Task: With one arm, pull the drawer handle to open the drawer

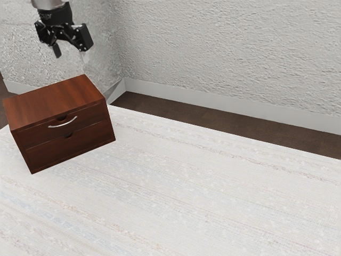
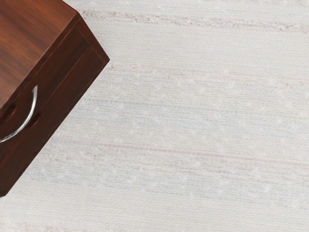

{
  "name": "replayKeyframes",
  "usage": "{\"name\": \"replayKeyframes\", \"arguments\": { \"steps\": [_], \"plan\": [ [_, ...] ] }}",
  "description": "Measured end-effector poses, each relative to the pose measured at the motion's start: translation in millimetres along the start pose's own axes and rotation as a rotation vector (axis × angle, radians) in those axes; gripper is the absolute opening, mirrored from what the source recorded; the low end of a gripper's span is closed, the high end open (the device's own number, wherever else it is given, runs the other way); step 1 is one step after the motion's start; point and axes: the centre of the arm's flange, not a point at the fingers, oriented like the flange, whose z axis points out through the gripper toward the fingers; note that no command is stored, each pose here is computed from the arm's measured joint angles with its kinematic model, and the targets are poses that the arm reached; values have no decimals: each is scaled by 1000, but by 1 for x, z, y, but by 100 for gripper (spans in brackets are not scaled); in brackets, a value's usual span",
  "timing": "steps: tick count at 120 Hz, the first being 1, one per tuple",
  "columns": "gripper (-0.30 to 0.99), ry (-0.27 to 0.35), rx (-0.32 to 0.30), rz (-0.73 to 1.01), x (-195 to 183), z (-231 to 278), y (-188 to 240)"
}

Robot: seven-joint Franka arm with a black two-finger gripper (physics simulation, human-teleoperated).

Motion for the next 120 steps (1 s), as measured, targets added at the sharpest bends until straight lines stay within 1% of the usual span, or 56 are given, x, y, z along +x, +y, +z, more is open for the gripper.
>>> {"name": "replayKeyframes", "arguments": {
  "steps": [11, 24, 31, 37, 41, 48, 55, 61, 67, 80, 88, 96, 101, 107, 115, 120],
  "plan": [
    [69, -7, 14, -37, -1, -1, -14],
    [69, -12, 18, -43, -3, -1, -13],
    [69, 33, 20, -44, -4, -28, -10],
    [69, 111, 17, -48, -12, -74, -9],
    [69, 142, 15, -47, -18, -95, -7],
    [69, 163, 11, -27, -26, -114, 6],
    [69, 161, 5, 10, -30, -120, 26],
    [69, 152, 2, 34, -33, -121, 39],
    [69, 141, 2, 39, -34, -119, 43],
    [69, 115, 11, 5, -32, -113, 28],
    [69, 87, 14, -8, -28, -102, 23],
    [69, 17, 19, -4, -21, -70, 26],
    [69, -43, 24, 4, -20, -32, 31],
    [69, -98, 24, 15, -22, 11, 37],
    [69, -131, 24, 29, -29, 56, 42],
    [69, -138, 21, 36, -32, 80, 43]
  ]
}}
